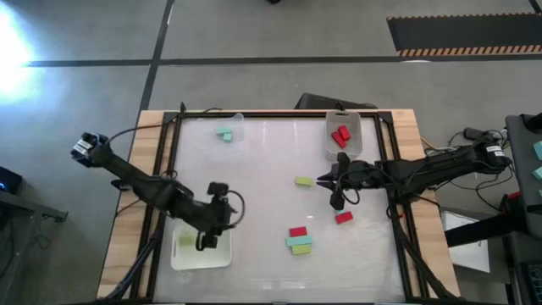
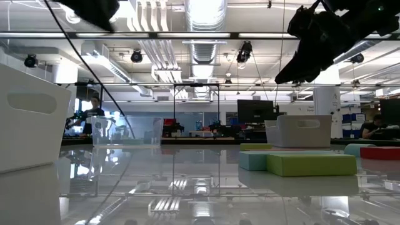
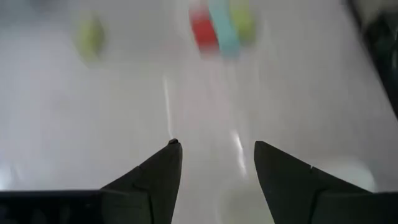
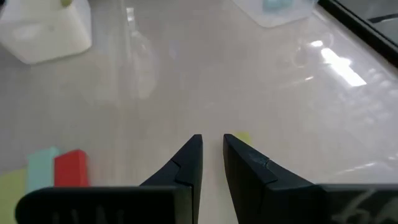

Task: Sort & place blocks by color
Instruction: Put the top green block into the white bin

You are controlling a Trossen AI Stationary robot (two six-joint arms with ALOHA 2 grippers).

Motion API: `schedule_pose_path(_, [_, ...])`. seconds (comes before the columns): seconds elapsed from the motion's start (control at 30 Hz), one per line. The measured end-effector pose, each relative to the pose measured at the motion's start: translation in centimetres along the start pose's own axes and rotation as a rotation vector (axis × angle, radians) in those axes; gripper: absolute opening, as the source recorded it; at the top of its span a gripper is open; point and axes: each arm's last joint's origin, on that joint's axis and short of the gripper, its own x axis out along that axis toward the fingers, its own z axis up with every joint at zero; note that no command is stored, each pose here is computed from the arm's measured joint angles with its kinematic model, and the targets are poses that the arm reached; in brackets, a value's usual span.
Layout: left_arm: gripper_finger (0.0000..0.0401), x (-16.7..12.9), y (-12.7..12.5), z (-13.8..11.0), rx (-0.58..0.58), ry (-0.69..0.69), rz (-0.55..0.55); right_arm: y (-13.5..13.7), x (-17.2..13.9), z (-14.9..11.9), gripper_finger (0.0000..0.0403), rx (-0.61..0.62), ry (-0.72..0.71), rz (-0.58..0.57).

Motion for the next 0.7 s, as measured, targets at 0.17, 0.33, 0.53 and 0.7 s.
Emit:
schedule_pose_path(0.17, [0.0185,0.1,1.4,0.2,0.058,-0.354,0.132,-0.1,0.0,-0.1,0.0054,-0.016,0.015,-0.009])
schedule_pose_path(0.33, [0.0185,1.0,2.1,-1.1,0.072,-0.625,0.186,-0.1,0.3,-0.4,0.0076,-0.018,0.030,-0.026])
schedule_pose_path(0.53, [0.0185,1.6,3.0,-2.2,0.109,-0.773,0.256,0.0,2.6,-1.4,0.0146,-0.073,0.094,-0.104])
schedule_pose_path(0.7, [0.0185,1.7,3.5,-2.2,0.108,-0.771,0.279,0.1,4.9,-1.5,0.0202,-0.135,0.168,-0.125])
